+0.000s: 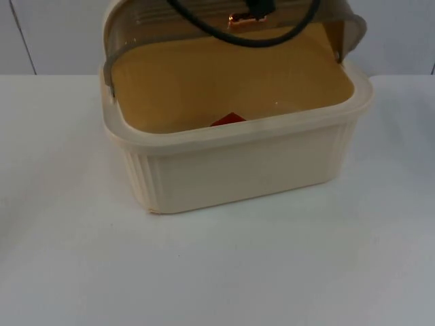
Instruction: Open the box lid with the left hand, place the block into the box with the right hand, then close the box lid with the left hand.
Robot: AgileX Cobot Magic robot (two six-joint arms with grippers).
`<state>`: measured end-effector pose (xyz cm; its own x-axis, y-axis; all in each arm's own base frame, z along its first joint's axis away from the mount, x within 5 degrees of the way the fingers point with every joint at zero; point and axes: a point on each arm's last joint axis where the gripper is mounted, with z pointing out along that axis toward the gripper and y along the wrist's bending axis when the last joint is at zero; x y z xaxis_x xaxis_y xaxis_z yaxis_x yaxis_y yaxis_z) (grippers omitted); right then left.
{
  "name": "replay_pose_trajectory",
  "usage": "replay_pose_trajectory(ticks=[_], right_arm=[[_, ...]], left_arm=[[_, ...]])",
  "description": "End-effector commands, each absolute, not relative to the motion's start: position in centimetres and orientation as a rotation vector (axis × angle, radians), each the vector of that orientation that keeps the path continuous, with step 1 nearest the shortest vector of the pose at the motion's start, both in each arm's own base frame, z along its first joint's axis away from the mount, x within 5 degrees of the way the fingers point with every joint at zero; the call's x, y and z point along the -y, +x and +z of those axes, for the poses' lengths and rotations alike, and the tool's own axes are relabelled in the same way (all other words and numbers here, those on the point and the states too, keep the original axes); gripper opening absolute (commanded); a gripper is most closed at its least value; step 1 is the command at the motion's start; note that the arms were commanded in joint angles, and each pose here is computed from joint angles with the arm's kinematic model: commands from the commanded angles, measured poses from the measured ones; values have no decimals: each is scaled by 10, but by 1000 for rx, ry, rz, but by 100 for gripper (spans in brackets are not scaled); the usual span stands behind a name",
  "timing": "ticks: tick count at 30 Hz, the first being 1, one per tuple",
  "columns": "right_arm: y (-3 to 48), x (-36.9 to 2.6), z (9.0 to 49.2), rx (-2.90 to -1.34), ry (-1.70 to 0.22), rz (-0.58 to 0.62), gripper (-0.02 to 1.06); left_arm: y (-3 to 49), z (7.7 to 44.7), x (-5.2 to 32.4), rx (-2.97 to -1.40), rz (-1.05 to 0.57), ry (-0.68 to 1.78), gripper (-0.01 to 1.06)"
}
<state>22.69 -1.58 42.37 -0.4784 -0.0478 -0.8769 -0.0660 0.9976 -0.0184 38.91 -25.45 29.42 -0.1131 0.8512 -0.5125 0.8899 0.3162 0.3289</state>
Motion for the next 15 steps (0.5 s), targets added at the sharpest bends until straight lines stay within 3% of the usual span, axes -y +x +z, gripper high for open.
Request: replay_pose_trajectory(ticks=[1, 8, 15], right_arm=[[224, 16, 427, -2058, -81, 12, 105], [225, 16, 428, -2040, -74, 10, 105], [225, 16, 428, -2038, -71, 20, 105]], left_arm=[[379, 288, 252, -1987, -109, 1531, 0], [359, 261, 243, -2037, -166, 1499, 0], [315, 228, 234, -1952, -118, 1469, 0]])
